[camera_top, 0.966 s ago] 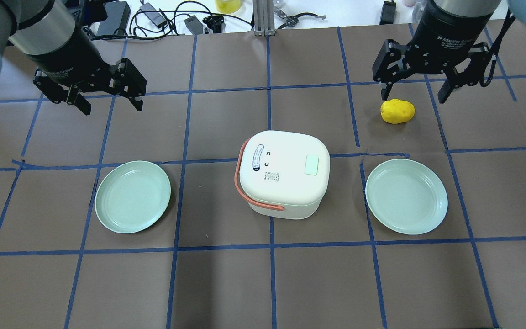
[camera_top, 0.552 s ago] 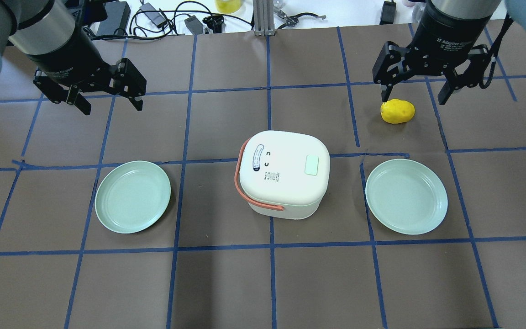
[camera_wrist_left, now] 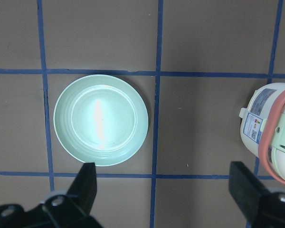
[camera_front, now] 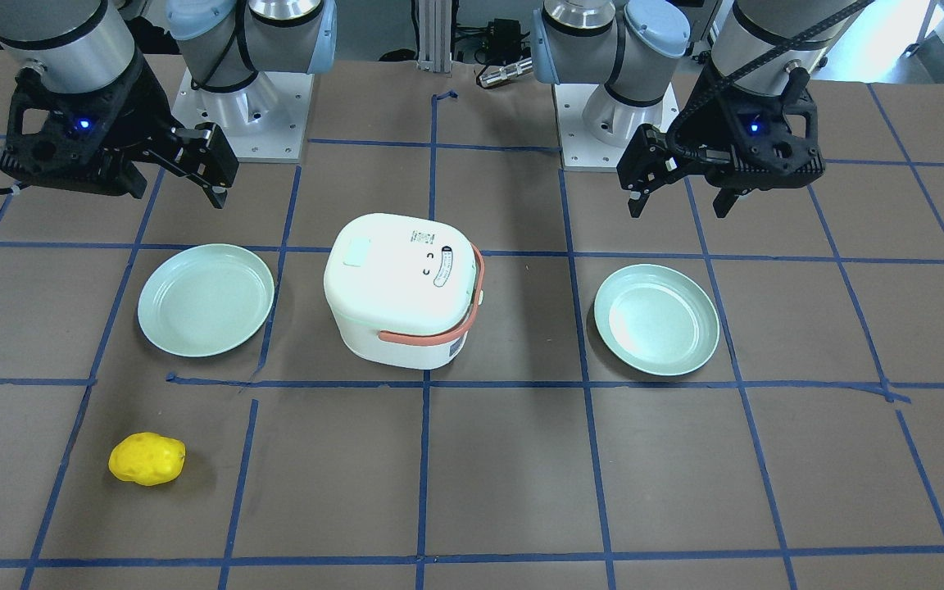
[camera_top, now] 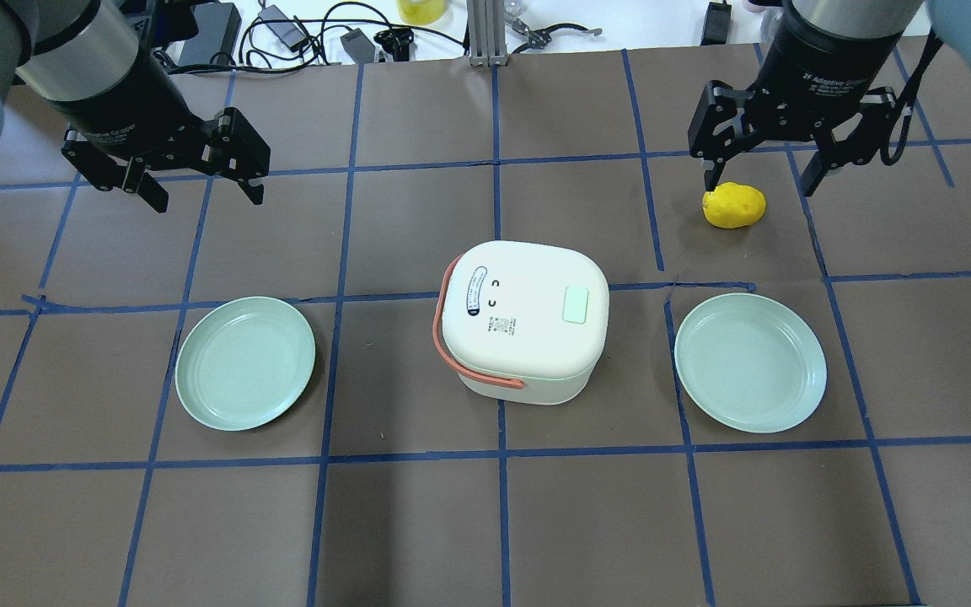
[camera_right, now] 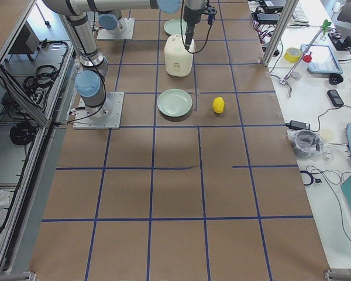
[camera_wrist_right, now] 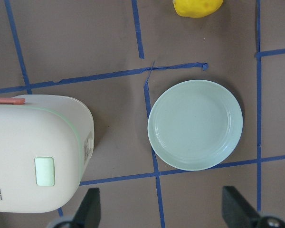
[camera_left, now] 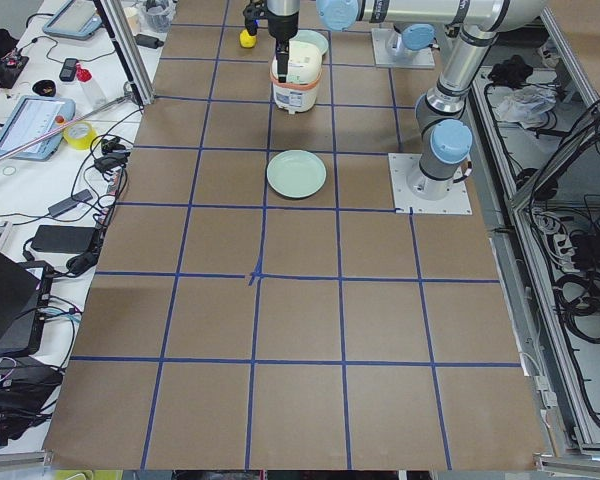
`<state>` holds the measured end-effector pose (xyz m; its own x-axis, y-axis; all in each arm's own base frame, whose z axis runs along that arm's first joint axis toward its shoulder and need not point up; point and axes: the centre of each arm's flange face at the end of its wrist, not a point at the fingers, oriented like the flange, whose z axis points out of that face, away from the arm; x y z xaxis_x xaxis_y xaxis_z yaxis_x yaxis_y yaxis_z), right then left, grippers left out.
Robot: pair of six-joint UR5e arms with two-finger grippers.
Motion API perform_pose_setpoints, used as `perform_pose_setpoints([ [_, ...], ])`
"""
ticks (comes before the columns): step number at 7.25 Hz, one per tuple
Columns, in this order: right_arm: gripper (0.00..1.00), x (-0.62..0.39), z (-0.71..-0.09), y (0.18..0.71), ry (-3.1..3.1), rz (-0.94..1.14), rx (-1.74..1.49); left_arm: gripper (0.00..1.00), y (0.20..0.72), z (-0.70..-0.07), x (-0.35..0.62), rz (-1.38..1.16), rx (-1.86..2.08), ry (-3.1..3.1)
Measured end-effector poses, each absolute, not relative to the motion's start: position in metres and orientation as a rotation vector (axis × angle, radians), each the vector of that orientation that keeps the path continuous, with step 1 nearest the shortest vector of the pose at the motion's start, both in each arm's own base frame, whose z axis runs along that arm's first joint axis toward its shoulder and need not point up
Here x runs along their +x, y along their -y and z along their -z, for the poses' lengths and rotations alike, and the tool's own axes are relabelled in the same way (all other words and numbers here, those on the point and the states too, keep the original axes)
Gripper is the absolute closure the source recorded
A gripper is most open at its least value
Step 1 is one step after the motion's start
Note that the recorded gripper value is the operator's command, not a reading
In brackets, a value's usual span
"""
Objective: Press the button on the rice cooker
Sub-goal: 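Move the right gripper over the rice cooker's green button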
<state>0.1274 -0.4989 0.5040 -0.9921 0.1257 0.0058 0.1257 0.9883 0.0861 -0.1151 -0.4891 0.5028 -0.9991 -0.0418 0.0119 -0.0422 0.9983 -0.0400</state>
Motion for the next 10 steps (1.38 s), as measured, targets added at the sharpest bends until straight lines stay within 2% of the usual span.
perform_pose_setpoints([
  [4, 1.0, 0.147, -0.494, 0.498, 3.237, 0.204, -0.348, 0.0, 0.489, -0.503, -0.115, -0.064, 0.066, 3.129],
  [10, 1.0, 0.224, -0.416, 0.497, 3.249, 0.263, -0.356, 0.0, 0.489, -0.503, -0.115, -0.064, 0.066, 3.129],
])
